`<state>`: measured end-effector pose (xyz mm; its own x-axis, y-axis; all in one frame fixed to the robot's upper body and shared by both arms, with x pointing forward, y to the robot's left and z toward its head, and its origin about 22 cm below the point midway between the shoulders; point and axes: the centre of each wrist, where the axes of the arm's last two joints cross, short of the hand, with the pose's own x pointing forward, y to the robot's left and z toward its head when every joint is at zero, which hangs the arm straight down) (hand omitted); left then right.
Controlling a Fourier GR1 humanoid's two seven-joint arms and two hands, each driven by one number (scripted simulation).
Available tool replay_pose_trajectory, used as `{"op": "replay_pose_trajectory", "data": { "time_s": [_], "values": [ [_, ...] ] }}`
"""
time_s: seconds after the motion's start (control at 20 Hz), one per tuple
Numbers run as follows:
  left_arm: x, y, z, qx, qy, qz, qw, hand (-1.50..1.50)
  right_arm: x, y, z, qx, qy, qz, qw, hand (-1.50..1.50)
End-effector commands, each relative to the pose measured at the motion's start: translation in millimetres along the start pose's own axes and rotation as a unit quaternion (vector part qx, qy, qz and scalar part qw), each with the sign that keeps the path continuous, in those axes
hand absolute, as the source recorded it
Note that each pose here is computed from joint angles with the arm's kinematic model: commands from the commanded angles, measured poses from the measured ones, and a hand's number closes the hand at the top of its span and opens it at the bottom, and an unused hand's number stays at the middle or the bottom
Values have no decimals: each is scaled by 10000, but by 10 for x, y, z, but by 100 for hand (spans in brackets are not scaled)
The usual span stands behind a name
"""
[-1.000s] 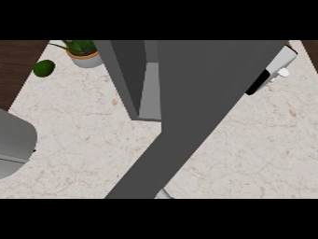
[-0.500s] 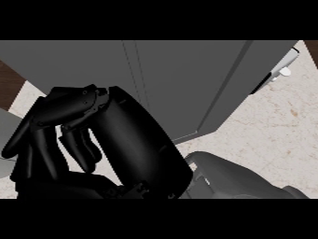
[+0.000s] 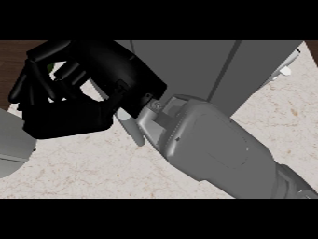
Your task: Pick up the wine, place it into the cabinet and close the cabinet
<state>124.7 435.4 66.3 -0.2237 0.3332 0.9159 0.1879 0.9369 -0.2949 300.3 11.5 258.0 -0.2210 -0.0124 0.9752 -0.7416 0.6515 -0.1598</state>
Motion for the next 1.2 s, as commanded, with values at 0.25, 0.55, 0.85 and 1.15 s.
{"op": "replay_pose_trajectory", "data": {
  "time_s": [0.25,0.55,0.85,1.15],
  "values": [
    [165,220,-75,-45,-461,-13,9989,-150,-257,-134,-317,2203,1383,-42,9656,150],
    [249,227,-147,39,-429,20,9991,-150,-595,-364,-435,2419,1623,-521,9552,150],
    [260,313,50,10,-375,-39,9993,-150,-696,-623,-502,2456,1284,-1074,9548,150],
    [205,230,-95,-39,-441,-68,9990,-150,-897,-885,-453,2269,1205,-1385,9565,150]
  ]
}}
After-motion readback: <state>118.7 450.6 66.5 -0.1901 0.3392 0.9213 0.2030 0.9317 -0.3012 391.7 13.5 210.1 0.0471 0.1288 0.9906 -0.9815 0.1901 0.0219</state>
